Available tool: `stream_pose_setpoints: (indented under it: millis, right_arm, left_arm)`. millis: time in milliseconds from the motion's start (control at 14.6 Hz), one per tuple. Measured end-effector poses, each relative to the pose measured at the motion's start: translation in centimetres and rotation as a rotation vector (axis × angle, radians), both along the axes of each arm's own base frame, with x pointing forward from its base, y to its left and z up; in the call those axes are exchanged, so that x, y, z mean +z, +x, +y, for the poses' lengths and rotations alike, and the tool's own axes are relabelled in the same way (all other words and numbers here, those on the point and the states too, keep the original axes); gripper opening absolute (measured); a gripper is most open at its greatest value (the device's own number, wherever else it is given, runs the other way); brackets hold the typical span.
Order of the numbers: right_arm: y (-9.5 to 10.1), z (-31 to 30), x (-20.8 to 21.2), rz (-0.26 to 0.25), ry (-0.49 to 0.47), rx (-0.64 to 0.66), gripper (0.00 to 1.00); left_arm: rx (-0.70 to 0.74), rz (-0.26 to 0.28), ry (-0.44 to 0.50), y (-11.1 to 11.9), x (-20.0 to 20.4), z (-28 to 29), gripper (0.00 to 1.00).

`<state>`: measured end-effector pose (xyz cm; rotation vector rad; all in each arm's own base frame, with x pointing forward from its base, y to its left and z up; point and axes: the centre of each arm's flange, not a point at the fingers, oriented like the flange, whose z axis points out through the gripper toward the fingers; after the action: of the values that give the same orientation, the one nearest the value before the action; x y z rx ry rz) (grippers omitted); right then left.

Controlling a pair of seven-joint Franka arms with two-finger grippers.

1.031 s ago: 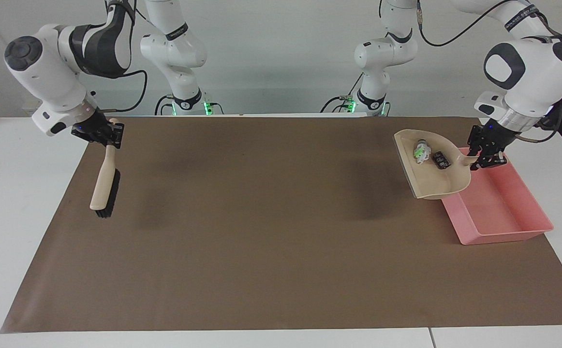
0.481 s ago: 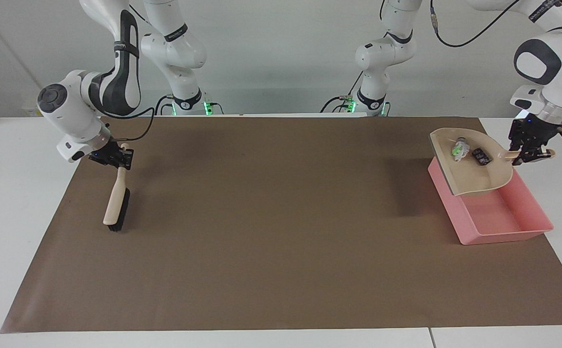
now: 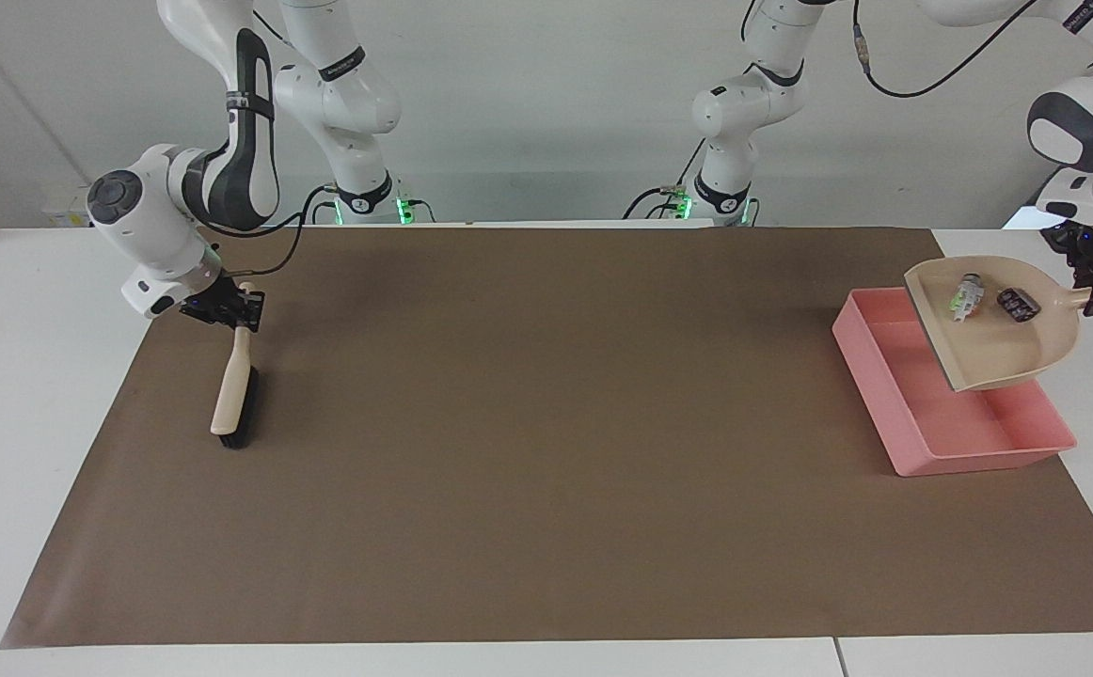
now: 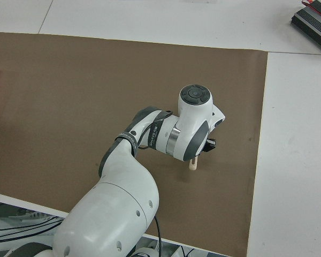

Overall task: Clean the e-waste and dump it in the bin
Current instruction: 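Tip the dustpan over the pink bin with the left gripper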

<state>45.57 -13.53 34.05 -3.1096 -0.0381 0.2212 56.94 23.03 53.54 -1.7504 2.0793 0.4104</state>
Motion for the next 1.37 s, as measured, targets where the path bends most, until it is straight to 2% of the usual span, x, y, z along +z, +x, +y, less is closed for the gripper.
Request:
stream_pose_setpoints:
  millis: [275,412,481,618,756,893,1099,1237,1374]
  right_arm:
    - [0.9,0.3,1.3,-0.029,-0.008,0.017,0.75]
    - [2.6,0.0,3.9,-0.088,-0.026,0.022,0.95]
    - [3.8,0.0,6.0,-0.128,-0.037,0.029,1.00]
    - [6.1,1.5,10.5,-0.191,-0.054,0.046,1.00]
    - [7.5,3.5,15.4,-0.210,-0.071,-0.020,1.00]
    - [7.9,5.2,20.2,-0.185,-0.095,-0.096,1.00]
    - [7.3,6.4,26.9,-0.161,-0.116,-0.171,1.00]
    - [7.1,6.3,28.3,-0.145,-0.117,-0.203,1.00]
    - [7.3,6.3,27.4,-0.113,-0.118,-0.226,1.00]
  left_arm:
    - [-0.030,-0.009,0.219,0.5,-2.1,0.0,0.33]
    - [-0.044,-0.007,0.304,0.4,-3.2,-0.2,0.33]
    - [-0.038,-0.013,0.345,0.3,-3.5,-0.4,0.33]
    - [-0.026,-0.038,0.427,0.0,-3.7,-1.0,0.33]
    - [-0.015,-0.065,0.488,-0.3,-4.4,-1.7,0.33]
    - [-0.013,-0.078,0.520,-0.6,-5.1,-2.3,0.33]
    - [-0.024,-0.078,0.599,-0.4,-4.8,-3.3,0.33]
    - [-0.014,-0.066,0.646,-0.2,-4.2,-4.8,0.33]
    - [-0.009,-0.073,0.679,0.3,-2.7,-6.7,0.33]
